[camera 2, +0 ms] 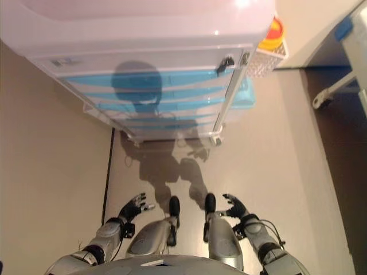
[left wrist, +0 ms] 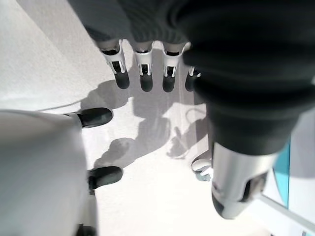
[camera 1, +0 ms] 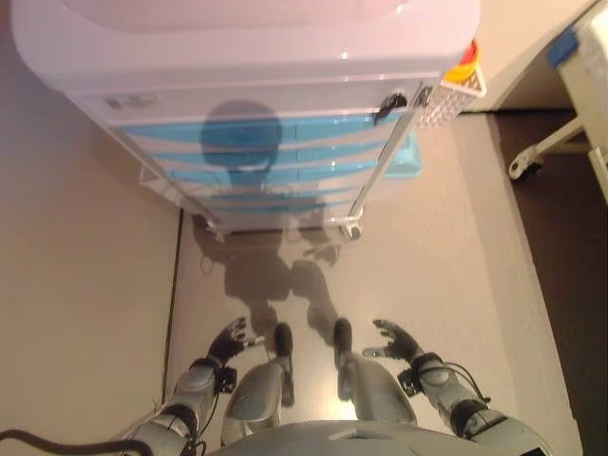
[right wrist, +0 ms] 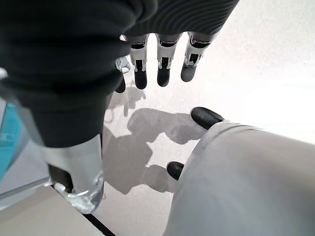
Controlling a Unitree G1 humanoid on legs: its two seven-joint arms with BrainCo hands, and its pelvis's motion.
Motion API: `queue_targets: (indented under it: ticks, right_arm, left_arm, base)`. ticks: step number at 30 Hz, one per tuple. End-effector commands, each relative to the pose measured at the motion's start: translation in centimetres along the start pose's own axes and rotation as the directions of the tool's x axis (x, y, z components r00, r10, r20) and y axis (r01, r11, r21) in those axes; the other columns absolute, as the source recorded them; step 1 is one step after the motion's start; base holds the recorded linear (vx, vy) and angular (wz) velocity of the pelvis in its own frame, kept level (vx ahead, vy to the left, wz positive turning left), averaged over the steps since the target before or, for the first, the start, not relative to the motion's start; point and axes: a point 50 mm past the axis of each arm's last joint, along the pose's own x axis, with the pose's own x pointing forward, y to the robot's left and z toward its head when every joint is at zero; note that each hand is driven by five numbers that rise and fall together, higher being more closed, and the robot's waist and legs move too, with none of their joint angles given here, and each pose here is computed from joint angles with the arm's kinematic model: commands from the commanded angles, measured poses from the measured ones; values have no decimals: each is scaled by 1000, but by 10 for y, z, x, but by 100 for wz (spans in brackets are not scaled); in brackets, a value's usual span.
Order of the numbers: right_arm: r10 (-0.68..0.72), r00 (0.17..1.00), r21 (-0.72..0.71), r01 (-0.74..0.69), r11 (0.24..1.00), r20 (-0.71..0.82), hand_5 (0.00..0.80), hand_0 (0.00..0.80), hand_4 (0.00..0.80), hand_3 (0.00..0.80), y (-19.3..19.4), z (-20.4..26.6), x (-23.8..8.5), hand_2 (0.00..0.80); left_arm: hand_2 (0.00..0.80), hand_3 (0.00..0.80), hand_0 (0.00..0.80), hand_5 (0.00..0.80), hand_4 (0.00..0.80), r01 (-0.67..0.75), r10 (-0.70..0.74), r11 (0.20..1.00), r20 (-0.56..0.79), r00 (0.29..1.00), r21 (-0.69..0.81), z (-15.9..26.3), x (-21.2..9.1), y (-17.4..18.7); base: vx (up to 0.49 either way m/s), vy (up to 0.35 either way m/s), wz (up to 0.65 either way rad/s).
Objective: Open the drawer and pick up the medicine
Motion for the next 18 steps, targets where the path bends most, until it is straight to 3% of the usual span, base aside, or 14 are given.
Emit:
queue_targets:
  ticks: [1, 6, 12, 18]
  right_arm:
    - [-32, 997, 25, 30, 999, 66, 0, 0, 0, 0, 1, 6, -2, 0]
    - [-99, 989, 59, 93, 994, 106, 0, 0, 0, 0, -13, 17, 1, 0]
    - [-141, 983, 78, 132, 988, 121, 0, 0, 0, 0, -27, 24, 2, 0]
    - [-138, 984, 57, 132, 990, 113, 0, 0, 0, 0, -35, 21, -1, 0]
  left_arm:
    - [0, 0, 0, 0, 0, 57, -38, 991, 151, 988, -125, 19, 4, -17]
    - [0, 0, 0, 0, 0, 108, -64, 984, 285, 956, -140, 55, 11, -19]
    - [0, 0, 0, 0, 0, 118, -72, 987, 354, 932, -109, 83, 16, -19]
    - [0, 0, 0, 0, 0, 172, -81, 968, 423, 902, -180, 100, 17, -16]
  base:
    - [-81, -18, 4]
    - [-70, -10, 2]
    - [-28, 31, -8]
    - [6, 52, -9]
